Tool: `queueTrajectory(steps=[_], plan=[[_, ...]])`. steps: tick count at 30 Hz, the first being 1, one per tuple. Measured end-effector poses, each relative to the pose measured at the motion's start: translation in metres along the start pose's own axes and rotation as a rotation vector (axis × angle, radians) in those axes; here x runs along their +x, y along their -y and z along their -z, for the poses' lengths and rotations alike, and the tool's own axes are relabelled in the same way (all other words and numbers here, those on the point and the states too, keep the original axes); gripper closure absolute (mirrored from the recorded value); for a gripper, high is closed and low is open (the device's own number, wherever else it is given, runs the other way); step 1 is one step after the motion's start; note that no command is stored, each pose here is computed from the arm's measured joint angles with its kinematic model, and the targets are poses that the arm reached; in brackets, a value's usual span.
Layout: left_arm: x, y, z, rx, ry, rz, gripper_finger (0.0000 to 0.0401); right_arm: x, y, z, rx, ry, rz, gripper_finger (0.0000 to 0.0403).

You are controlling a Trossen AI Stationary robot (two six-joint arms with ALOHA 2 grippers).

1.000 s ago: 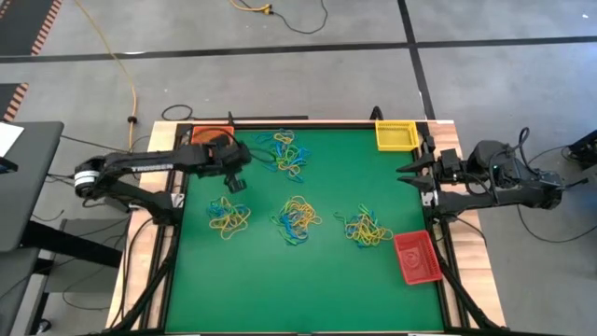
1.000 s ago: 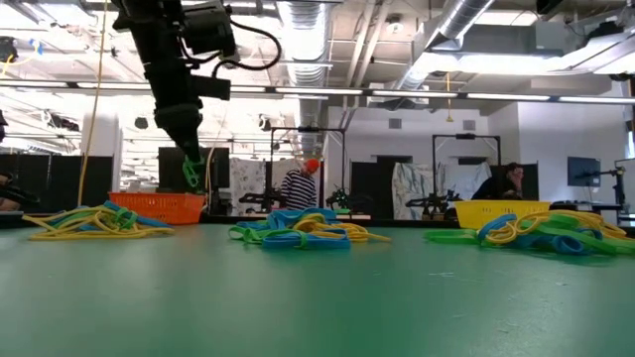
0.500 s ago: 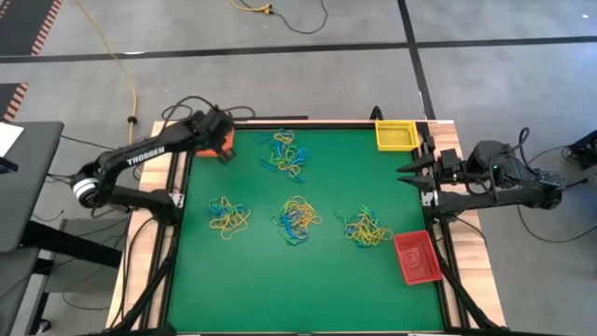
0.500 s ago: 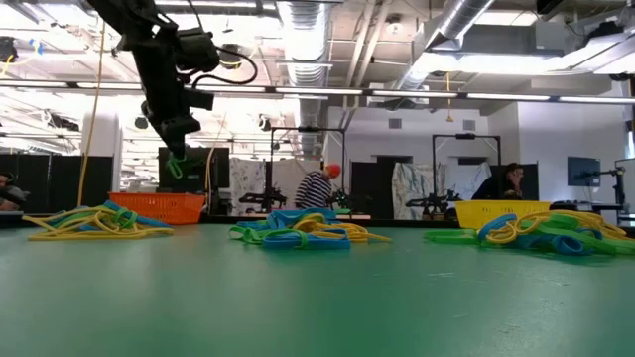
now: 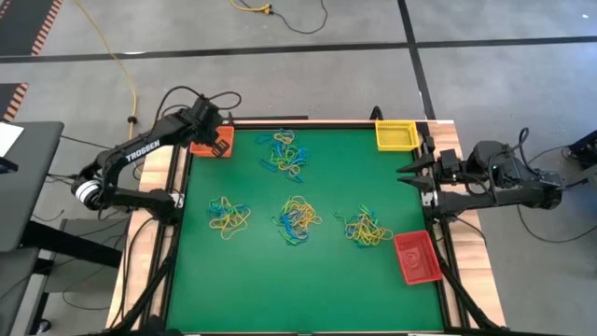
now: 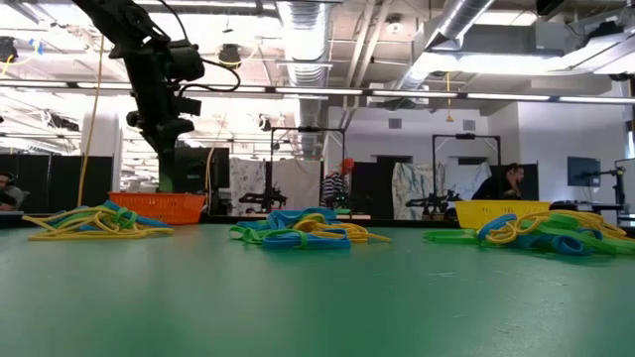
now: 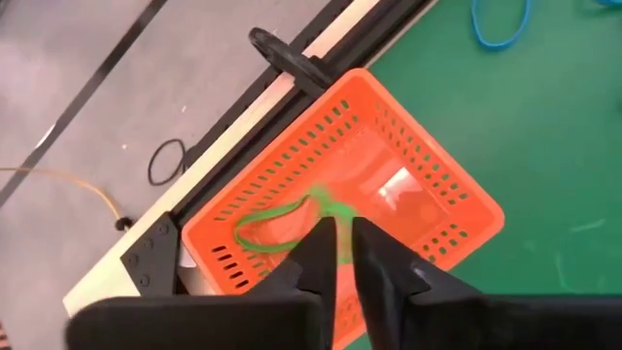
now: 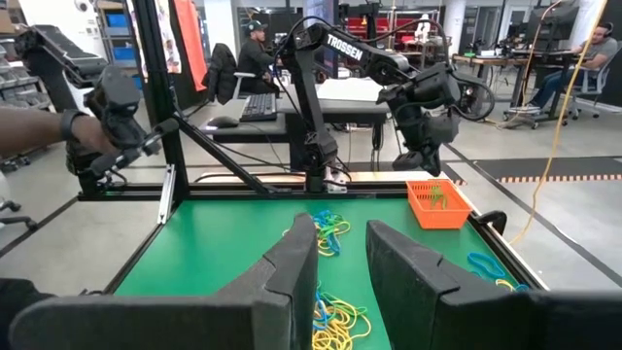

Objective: Sort rubber bands into baskets
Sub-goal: Put the green rubber band into the orange bin

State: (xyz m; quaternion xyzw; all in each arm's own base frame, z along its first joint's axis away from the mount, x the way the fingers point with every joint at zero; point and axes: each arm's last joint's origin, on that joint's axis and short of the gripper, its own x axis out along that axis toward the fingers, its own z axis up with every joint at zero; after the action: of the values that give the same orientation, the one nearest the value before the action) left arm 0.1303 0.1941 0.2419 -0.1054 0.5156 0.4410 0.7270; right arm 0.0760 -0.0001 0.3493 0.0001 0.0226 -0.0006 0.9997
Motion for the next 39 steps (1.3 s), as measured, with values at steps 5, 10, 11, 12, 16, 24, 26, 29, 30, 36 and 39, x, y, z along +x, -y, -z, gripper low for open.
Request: queueTrajectory(steps=[5,10,11,12,16,24,26,29,30,36,39], plan=[[0.0,0.0,0.0,-0.012,-0.004,-0.006,0.0309,0.0,0.0,0.0,0.0,0.001,0.0,0.0275],[0.0,0.003,0.001,-0.024,-0.006,0.062,0.0264,0.0,0.0,0.0,0.0,0.0,0.0,0.0275],[-0.001,0.005,0.002,-0.018,-0.011,0.103,0.0259,0.0,0.0,0.0,0.0,0.0,0.0,0.0275],[-0.001,0.007,0.003,-0.012,-0.013,0.154,0.0256,0.0,0.0,0.0,0.0,0.0,0.0,0.0275],[-0.006,0.024,0.008,0.035,-0.056,0.354,0.0254,0.0,0.0,0.0,0.0,-0.005,0.0,0.0275],[-0.025,0.073,0.021,0.218,-0.176,0.544,0.027,0.0,0.0,0.0,0.0,-0.004,0.0,0.0275],[-0.032,0.086,0.026,0.272,-0.2,0.567,0.0273,0.0,0.0,0.0,0.0,-0.004,0.0,0.0275],[-0.042,0.105,0.034,0.366,-0.231,0.596,0.0277,0.0,0.0,0.0,0.0,-0.004,0.0,0.0275],[-0.045,0.11,0.037,0.398,-0.242,0.604,0.0277,0.0,0.0,0.0,0.0,-0.004,0.0,0.0275],[-0.058,0.135,0.051,0.537,-0.25,0.641,0.0279,0.0,0.0,0.0,0.0,-0.003,0.0,0.0275],[-0.057,0.144,0.06,0.593,-0.241,0.621,0.0279,0.0,0.0,0.0,0.0,-0.004,0.0,0.0275]])
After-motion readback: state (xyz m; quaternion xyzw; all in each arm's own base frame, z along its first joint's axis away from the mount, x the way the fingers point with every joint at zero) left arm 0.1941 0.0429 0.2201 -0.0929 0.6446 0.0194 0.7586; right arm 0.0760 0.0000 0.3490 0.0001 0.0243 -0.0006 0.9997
